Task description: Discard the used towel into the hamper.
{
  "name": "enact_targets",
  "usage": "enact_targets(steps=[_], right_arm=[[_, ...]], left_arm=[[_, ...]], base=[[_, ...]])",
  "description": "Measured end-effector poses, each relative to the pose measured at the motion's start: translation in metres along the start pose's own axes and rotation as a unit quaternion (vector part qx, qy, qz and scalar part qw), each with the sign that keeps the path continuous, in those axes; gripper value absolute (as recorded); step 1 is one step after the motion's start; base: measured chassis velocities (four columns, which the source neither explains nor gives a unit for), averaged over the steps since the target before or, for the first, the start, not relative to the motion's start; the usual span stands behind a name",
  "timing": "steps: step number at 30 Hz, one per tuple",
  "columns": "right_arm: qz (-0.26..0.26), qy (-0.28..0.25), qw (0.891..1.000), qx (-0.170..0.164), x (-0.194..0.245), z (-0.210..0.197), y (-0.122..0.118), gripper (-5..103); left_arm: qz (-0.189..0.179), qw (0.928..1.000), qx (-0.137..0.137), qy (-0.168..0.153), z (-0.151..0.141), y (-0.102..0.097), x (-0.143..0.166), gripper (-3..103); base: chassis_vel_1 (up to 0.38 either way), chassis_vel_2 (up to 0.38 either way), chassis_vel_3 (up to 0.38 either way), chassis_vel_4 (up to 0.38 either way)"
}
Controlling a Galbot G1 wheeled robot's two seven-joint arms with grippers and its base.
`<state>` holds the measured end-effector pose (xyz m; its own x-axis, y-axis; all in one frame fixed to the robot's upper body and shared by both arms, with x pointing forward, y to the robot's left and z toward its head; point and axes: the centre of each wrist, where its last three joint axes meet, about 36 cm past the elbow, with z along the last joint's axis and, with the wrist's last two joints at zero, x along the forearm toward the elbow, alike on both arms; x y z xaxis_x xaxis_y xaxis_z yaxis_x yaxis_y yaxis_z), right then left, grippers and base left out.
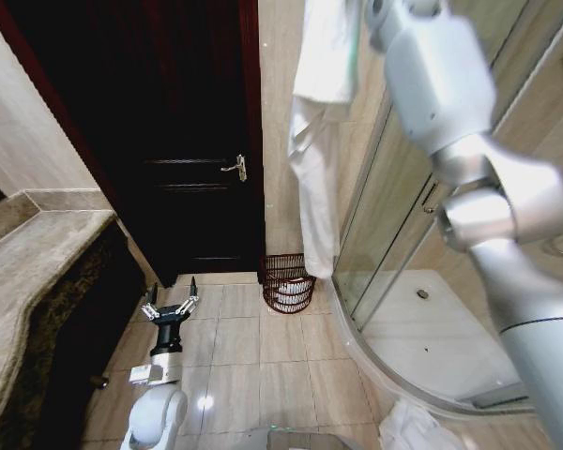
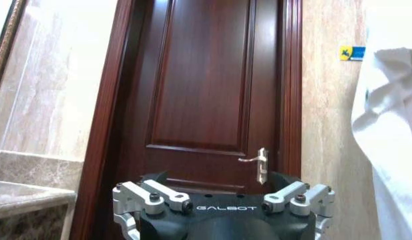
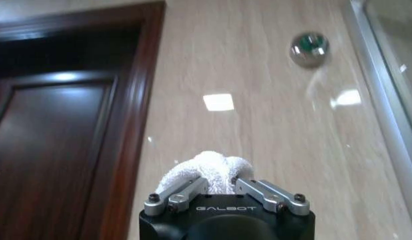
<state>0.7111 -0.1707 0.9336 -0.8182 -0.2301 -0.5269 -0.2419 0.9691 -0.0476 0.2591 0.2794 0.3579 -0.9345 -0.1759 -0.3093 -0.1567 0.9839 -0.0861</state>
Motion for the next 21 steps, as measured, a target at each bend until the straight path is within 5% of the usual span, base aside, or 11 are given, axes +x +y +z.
enact_targets(steps=[8,21], right_arm=[[0.006,0.009,1.0,0.004,0.016,0.045,-0.004,4],[0.005,-0.088,0.996,-0.028,-0.007,-0.089,0.022,4]], left_arm=[[0.002,1.0,-0.002,-0.001,0.003,0.012,0.002,100],[0.005,0.9999,0.012,0.004,0.007,0.005,0.008,100]], base=[[0.0,0.0,0.0,0.0],[0.0,0.0,0.0,0.0]])
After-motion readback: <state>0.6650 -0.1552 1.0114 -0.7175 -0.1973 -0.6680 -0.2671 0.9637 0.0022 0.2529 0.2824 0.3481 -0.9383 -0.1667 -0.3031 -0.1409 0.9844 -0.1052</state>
